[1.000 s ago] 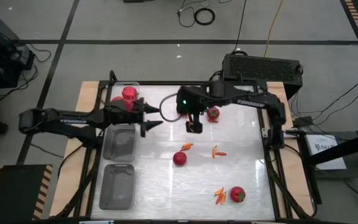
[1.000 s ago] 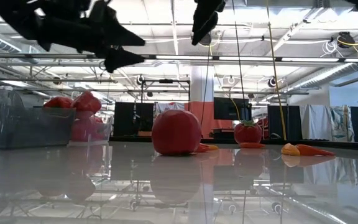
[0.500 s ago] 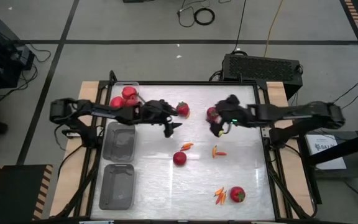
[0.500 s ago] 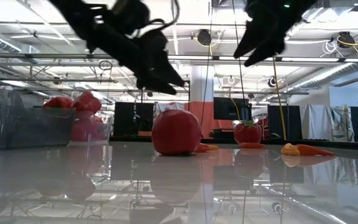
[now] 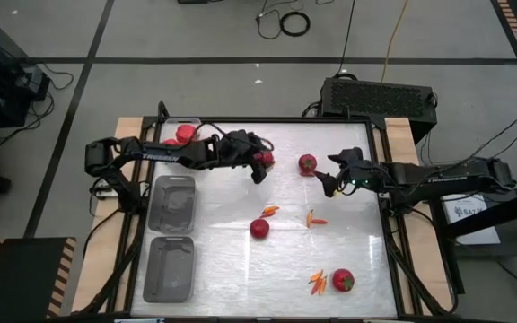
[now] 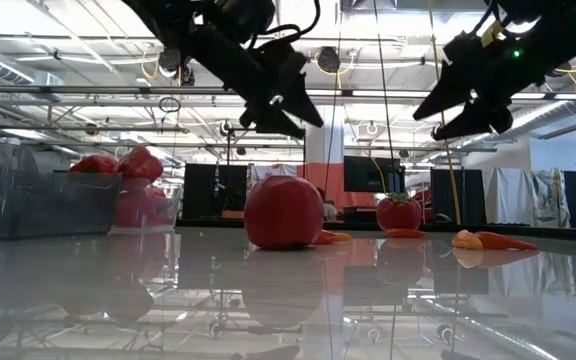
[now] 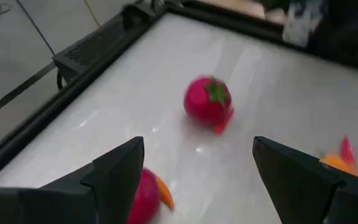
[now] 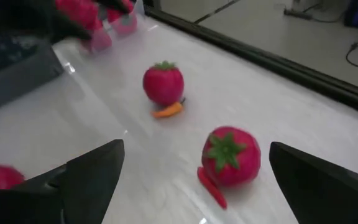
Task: Sort produce into baskets
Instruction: Put the top center tomato into the top black transparent bin
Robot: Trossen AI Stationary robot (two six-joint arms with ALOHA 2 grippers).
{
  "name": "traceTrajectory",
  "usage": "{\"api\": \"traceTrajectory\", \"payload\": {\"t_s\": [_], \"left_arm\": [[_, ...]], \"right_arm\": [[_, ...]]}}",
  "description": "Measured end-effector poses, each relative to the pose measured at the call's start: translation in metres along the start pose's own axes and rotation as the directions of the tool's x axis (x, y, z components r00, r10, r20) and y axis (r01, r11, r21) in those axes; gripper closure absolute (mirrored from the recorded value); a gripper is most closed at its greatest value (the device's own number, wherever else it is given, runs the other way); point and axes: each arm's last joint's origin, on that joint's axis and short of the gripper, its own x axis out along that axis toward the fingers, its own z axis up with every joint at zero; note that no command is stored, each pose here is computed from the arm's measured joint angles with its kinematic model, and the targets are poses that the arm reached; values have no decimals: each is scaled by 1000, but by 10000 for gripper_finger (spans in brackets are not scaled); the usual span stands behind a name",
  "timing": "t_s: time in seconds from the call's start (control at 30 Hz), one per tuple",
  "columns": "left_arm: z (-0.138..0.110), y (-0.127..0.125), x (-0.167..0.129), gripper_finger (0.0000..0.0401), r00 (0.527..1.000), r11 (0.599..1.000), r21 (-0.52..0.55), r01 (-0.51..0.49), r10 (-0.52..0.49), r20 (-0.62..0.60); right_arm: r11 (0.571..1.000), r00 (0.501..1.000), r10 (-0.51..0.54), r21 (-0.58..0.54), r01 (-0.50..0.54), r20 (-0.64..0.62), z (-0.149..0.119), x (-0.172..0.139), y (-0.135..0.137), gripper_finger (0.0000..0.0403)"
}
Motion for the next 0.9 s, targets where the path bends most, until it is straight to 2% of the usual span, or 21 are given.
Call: {"api": "traceTrajectory", "payload": {"t_s": [0.23,0.47,0.67,0.9], "left_arm": [[9,19,-1,93,998,989,-138,-59,56,-26],[20,35,7,93,995,984,-149,-99,99,-7],[10,47,48,93,970,981,-137,-140,108,-219],[2,52,67,93,941,978,-123,-169,123,-315]], "right_arm": [[999,999,25,-31,-25,-27,-9,0,2,9],[999,999,36,-32,-37,-22,-11,0,3,9],[997,995,81,-4,-81,53,-3,-1,8,9],[995,993,95,9,-96,66,-1,-1,9,9]]}}
